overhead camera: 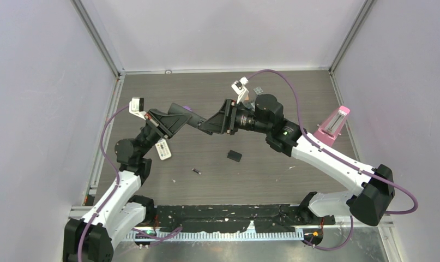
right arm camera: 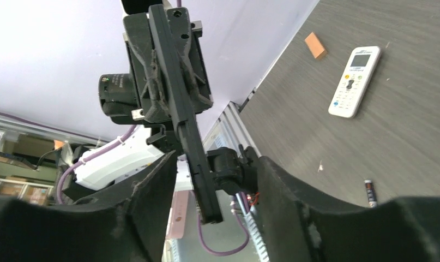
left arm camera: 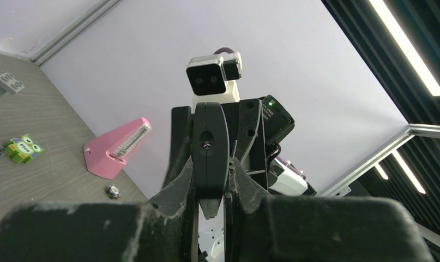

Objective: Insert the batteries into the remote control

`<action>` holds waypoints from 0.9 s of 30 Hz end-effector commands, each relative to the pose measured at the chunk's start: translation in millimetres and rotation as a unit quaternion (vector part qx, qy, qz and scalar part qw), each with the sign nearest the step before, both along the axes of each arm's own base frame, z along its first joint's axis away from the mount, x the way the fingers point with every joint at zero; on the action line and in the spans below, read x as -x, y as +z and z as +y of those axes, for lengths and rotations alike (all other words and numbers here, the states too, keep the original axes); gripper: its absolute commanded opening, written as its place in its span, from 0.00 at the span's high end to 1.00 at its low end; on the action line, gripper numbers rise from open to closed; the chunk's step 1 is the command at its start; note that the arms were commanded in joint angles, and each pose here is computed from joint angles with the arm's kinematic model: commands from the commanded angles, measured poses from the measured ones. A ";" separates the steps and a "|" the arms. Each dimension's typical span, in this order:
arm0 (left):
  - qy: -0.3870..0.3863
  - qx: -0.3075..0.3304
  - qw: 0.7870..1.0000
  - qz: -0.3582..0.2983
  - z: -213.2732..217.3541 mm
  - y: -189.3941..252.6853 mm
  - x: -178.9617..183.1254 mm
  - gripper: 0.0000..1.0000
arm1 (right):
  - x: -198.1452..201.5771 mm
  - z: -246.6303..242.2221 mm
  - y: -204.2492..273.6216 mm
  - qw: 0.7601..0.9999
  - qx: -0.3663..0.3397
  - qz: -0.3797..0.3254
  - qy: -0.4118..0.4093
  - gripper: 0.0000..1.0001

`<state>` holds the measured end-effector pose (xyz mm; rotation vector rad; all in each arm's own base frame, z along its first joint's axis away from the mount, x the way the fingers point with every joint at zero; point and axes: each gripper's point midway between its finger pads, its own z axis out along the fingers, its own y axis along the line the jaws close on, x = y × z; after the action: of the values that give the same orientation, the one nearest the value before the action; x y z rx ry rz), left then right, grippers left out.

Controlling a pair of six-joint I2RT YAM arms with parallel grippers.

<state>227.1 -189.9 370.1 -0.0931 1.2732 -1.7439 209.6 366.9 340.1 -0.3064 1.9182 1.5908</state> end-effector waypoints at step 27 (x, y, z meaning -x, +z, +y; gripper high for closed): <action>0.129 -0.251 0.951 0.129 30.1 -94.1 -39.6 1.00 | -30.8 -57.6 -81.9 0.974 0.199 -0.035 -0.101 0.18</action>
<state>252.8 -177.3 305.3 -0.1616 1.5948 -1.4372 228.7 322.0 287.5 -0.2791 2.0406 1.2393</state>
